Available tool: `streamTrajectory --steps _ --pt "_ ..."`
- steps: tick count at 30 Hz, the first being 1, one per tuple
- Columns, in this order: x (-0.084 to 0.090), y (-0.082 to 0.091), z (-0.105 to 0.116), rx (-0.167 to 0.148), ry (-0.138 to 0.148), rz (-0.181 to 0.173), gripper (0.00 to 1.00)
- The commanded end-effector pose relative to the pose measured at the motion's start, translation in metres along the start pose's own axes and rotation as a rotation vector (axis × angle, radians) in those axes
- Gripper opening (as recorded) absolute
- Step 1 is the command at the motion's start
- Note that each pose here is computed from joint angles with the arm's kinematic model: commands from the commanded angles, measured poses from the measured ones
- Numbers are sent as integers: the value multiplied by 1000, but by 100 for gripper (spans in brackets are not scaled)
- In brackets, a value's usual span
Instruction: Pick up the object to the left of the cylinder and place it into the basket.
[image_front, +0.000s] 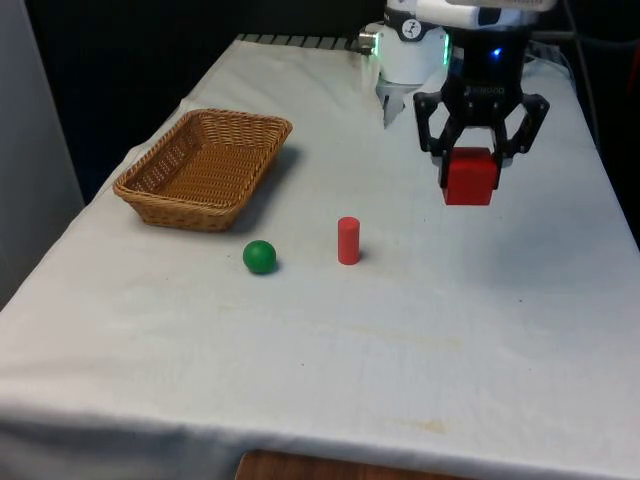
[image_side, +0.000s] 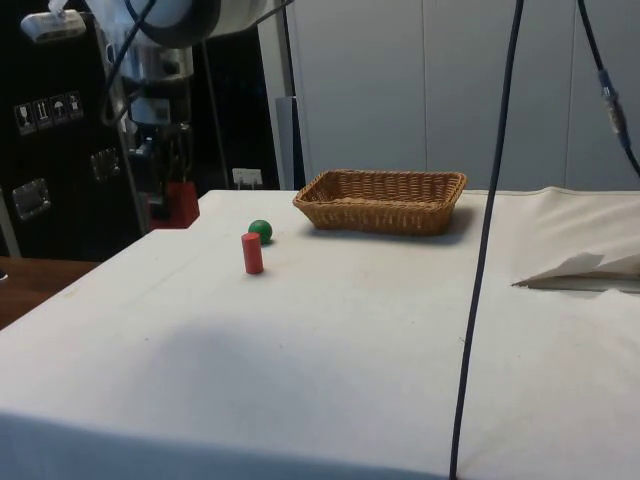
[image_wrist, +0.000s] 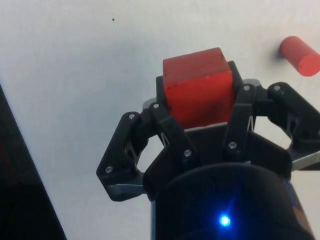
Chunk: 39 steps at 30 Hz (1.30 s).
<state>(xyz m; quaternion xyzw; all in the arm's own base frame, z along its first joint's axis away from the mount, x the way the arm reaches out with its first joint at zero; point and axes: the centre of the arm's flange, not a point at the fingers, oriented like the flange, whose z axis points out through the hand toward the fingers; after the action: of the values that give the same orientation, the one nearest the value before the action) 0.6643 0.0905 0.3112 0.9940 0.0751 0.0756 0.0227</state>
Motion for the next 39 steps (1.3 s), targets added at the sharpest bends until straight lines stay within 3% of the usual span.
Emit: streamTrajectory --steps 1,13,30,33,39 --pt "-1 0 -1 -2 3 -1 3" --pt "-8 11 3 -2 -14 5 3" --pt "-61 58 2 12 -38 0 3" --pt "-60 56 5 17 -48 2 3" --pt "-79 82 4 16 -53 2 3"
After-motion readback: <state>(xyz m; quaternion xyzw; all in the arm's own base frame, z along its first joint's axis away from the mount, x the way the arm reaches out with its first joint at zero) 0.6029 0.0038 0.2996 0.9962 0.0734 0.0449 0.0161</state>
